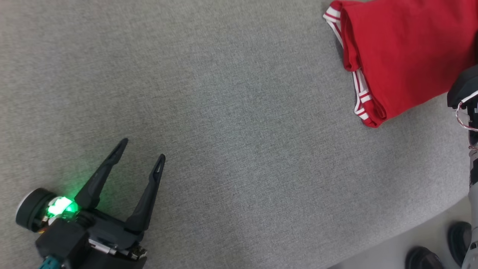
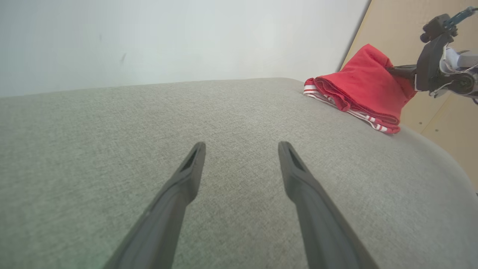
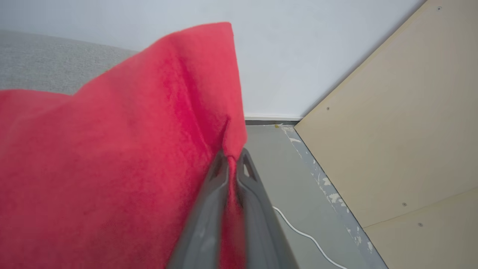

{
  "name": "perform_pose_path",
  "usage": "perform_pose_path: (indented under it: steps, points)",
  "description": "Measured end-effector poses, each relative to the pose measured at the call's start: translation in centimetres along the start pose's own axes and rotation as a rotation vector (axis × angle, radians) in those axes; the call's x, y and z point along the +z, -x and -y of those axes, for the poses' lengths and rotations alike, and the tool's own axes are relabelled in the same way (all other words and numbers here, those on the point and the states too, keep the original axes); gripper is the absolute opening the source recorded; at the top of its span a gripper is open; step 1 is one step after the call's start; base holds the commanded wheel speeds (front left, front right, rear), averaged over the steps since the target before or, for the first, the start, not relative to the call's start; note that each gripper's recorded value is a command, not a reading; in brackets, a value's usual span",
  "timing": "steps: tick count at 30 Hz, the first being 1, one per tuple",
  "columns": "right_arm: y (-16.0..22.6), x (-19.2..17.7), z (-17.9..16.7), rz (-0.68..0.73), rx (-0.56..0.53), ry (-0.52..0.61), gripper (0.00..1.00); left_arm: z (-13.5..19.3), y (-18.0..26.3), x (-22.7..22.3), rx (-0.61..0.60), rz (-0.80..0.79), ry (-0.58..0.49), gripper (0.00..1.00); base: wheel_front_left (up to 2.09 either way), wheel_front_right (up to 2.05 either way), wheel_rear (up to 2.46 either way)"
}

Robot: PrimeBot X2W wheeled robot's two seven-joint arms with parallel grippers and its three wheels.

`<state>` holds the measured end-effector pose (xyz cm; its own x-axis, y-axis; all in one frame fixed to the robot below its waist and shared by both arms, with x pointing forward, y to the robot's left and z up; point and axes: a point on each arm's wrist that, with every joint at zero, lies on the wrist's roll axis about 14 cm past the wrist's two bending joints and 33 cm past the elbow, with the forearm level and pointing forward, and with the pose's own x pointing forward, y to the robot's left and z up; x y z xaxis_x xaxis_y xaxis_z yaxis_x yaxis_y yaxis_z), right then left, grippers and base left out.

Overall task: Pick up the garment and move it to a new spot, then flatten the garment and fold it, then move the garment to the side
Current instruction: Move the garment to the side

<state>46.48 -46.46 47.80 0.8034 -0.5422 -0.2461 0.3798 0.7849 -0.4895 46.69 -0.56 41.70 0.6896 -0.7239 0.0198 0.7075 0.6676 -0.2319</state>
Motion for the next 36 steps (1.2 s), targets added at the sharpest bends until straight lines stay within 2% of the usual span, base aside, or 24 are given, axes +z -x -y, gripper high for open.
perform_pose_path:
  steps: [1, 2, 3, 9, 14, 18, 24, 25, 33, 36]
  points:
    - [-0.1, -0.2, -0.1, -0.002, 0.004, 0.015, 0.25, 0.0, -0.1, -0.3, -0.003, -0.003, 0.006, 1.00, 0.00, 0.00, 0.00]
    - [-0.2, -0.3, -0.4, 0.004, 0.012, 0.023, 0.38, 0.0, -0.1, -0.4, -0.005, -0.004, 0.010, 1.00, 0.00, 0.00, 0.00]
    - [-0.4, -0.1, -0.8, 0.020, 0.024, 0.038, 1.00, 0.0, -0.1, -0.6, -0.004, -0.005, 0.013, 1.00, 0.00, 0.00, 0.00]
    - [-0.8, 0.8, -2.5, 0.088, 0.060, 0.069, 1.00, -0.1, 0.0, -0.4, 0.008, 0.011, 0.020, 1.00, 0.00, 0.00, 0.00]
    - [-0.2, 1.9, -3.8, 0.153, 0.092, 0.047, 1.00, -0.1, 0.6, 0.3, 0.047, 0.027, 0.026, 1.00, 0.00, 0.00, 0.00]
    - [1.4, 2.6, -4.9, 0.210, 0.111, -0.073, 1.00, -0.4, 1.8, 0.7, 0.107, 0.021, 0.023, 1.00, 0.00, 0.00, 0.00]
    - [5.8, 1.9, -8.2, 0.243, 0.209, -0.202, 1.00, -1.3, 5.0, 2.3, 0.253, 0.023, 0.002, 1.00, 0.00, 0.00, 0.00]
    - [7.5, 1.4, -8.8, 0.240, 0.237, -0.225, 1.00, -1.9, 6.4, 3.3, 0.324, 0.045, 0.006, 1.00, 0.00, 0.00, 0.00]
    - [14.1, -0.8, -10.4, 0.197, 0.297, -0.374, 1.00, -3.0, 13.7, 5.2, 0.559, 0.076, 0.008, 1.00, 0.00, 0.00, 0.00]
    - [16.5, -0.2, -10.9, 0.215, 0.325, -0.430, 1.00, -3.1, 16.9, 5.7, 0.638, 0.089, -0.002, 1.00, 0.00, 0.00, 0.00]
